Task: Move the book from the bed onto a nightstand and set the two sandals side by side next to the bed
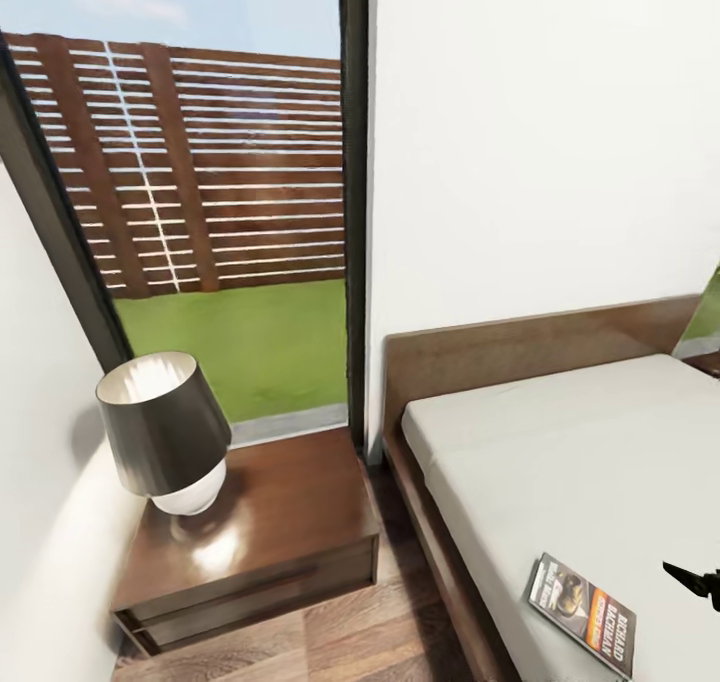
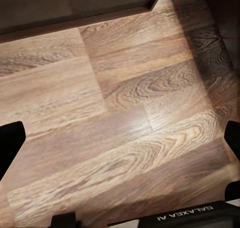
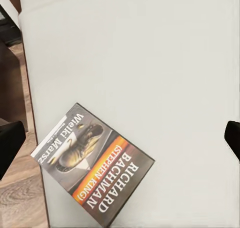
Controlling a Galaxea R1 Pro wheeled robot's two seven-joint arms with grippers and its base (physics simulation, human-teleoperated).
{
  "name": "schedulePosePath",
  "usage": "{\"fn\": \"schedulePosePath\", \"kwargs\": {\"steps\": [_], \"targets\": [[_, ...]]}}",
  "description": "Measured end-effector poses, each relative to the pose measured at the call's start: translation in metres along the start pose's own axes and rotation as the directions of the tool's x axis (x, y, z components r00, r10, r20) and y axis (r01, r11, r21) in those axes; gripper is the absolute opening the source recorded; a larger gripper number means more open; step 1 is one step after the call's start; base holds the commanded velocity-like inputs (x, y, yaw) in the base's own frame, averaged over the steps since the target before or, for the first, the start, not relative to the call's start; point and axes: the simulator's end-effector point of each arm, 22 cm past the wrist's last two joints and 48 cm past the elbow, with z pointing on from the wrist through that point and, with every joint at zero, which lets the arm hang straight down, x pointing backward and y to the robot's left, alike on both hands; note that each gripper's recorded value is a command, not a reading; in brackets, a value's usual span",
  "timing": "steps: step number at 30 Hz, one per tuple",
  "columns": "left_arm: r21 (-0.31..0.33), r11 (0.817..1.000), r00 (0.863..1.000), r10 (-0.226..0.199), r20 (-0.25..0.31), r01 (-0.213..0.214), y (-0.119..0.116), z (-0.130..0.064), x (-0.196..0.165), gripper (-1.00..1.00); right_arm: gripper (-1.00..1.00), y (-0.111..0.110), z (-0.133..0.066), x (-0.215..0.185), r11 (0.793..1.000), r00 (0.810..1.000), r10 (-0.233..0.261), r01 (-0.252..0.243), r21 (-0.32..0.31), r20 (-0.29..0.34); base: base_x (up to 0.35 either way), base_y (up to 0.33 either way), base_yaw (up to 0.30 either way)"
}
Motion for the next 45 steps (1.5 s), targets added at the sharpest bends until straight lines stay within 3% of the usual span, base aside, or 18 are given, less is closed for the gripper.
{"fn": "schedulePosePath", "kwargs": {"steps": [24, 35, 45], "targets": [[0.001, 1.000, 1.000, 0.001, 0.005, -0.001, -0.0003, -0.0003, -0.0021, 1.00, 1.00, 0.0015, -0.0004, -0.0014, 1.000, 1.000, -0.003, 0.003, -0.002, 0.003, 0.000, 0.000, -0.044], [0.001, 1.000, 1.000, 0.001, 0.005, -0.001, -0.0003, -0.0003, -0.0023, 1.00, 1.00, 0.0018, -0.0004, -0.0012, 1.000, 1.000, -0.004, 0.004, -0.004, 0.002, 0.000, 0.000, -0.223], [0.001, 1.000, 1.000, 0.001, 0.006, -0.001, -0.0002, -0.0003, -0.0024, 1.00, 1.00, 0.0018, -0.0003, -0.0010, 1.000, 1.000, -0.004, 0.004, -0.003, 0.002, 0.000, 0.056, -0.042]]}}
